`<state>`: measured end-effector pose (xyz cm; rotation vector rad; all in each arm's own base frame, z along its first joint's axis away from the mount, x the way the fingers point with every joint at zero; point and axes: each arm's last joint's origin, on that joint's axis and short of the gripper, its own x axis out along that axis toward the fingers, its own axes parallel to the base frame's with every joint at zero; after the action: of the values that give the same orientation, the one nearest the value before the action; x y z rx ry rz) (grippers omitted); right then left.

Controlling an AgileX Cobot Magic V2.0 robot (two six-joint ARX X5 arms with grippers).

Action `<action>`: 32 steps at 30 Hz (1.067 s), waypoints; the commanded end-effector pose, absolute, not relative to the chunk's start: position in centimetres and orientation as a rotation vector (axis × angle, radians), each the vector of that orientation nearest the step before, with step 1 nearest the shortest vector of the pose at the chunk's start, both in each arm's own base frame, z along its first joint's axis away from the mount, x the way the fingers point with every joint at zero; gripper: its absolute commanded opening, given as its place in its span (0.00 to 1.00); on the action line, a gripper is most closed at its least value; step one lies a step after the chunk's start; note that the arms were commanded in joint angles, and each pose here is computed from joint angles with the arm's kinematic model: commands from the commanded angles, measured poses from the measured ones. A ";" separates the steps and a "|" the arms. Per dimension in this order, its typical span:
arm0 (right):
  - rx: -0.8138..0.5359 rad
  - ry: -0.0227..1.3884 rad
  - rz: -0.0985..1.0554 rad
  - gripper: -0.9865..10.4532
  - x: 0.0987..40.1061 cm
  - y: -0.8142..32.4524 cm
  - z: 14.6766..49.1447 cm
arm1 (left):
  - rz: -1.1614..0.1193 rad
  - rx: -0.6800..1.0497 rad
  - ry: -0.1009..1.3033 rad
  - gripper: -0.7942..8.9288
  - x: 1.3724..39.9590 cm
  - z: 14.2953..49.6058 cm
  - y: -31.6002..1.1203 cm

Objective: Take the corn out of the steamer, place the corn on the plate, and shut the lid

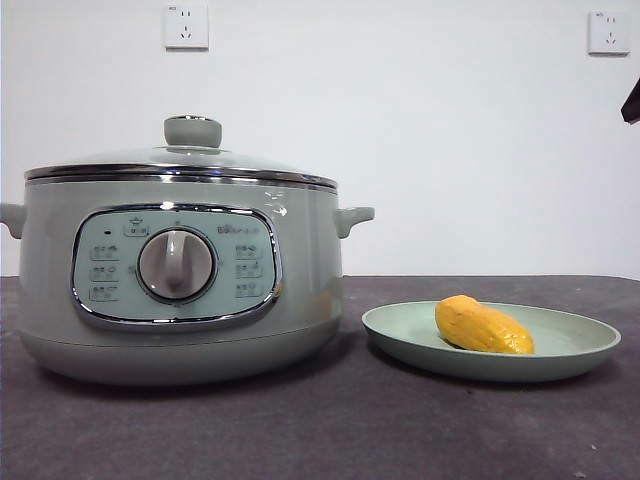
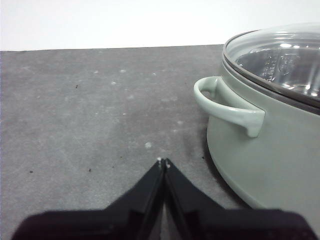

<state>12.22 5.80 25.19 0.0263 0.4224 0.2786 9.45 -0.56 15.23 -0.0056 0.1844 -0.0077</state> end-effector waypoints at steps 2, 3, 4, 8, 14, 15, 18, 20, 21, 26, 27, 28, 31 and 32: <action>0.034 0.425 0.274 0.09 12.2 5.8 25.1 | 0.000 -0.011 0.198 0.08 9.5 14.9 -0.5; 0.034 0.425 0.274 0.09 12.2 5.8 25.1 | 0.000 -0.011 0.198 0.08 9.5 14.9 -0.5; 0.034 0.425 0.274 0.09 12.2 5.8 25.1 | 0.000 -0.011 0.198 0.08 9.5 14.9 -0.5; 0.024 0.429 0.276 0.09 12.1 5.8 25.0 | 0.000 -0.011 0.198 0.08 9.5 14.9 -0.5; -0.102 0.315 0.254 0.09 10.8 4.4 25.4 | 0.000 -0.011 0.198 0.08 9.5 14.9 -0.5; -0.102 0.277 0.255 0.09 10.6 4.1 25.3 | 0.000 -0.011 0.198 0.08 9.5 14.9 -0.5; -0.100 0.170 0.303 0.09 10.1 3.3 24.7 | 0.000 -0.011 0.198 0.08 9.5 14.9 -0.5; -0.089 0.113 0.312 0.09 9.7 2.9 24.1 | -0.001 -0.011 0.198 0.08 9.5 14.9 -0.5; -0.083 0.093 0.307 0.09 9.6 2.6 23.6 | 0.000 -0.011 0.198 0.08 9.5 14.9 -0.5; -0.060 0.059 0.228 0.09 9.5 1.8 20.6 | 0.000 -0.011 0.198 0.08 9.5 14.9 -0.5; -0.043 0.067 0.217 0.09 9.5 1.7 19.8 | 0.000 -0.011 0.198 0.08 9.5 14.9 -0.5; -0.027 0.078 0.206 0.09 9.6 1.6 19.1 | 0.000 -0.011 0.198 0.08 9.5 14.9 -0.5; -0.004 0.111 0.192 0.09 9.7 1.5 17.3 | 0.000 -0.011 0.198 0.08 9.5 14.9 -0.5; -0.003 0.119 0.190 0.09 9.7 1.5 16.8 | 0.000 -0.011 0.198 0.08 9.5 14.9 -0.5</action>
<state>9.67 1.52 17.07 -0.0273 0.1260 0.1930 9.45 -0.56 15.23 -0.0055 0.1844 -0.0073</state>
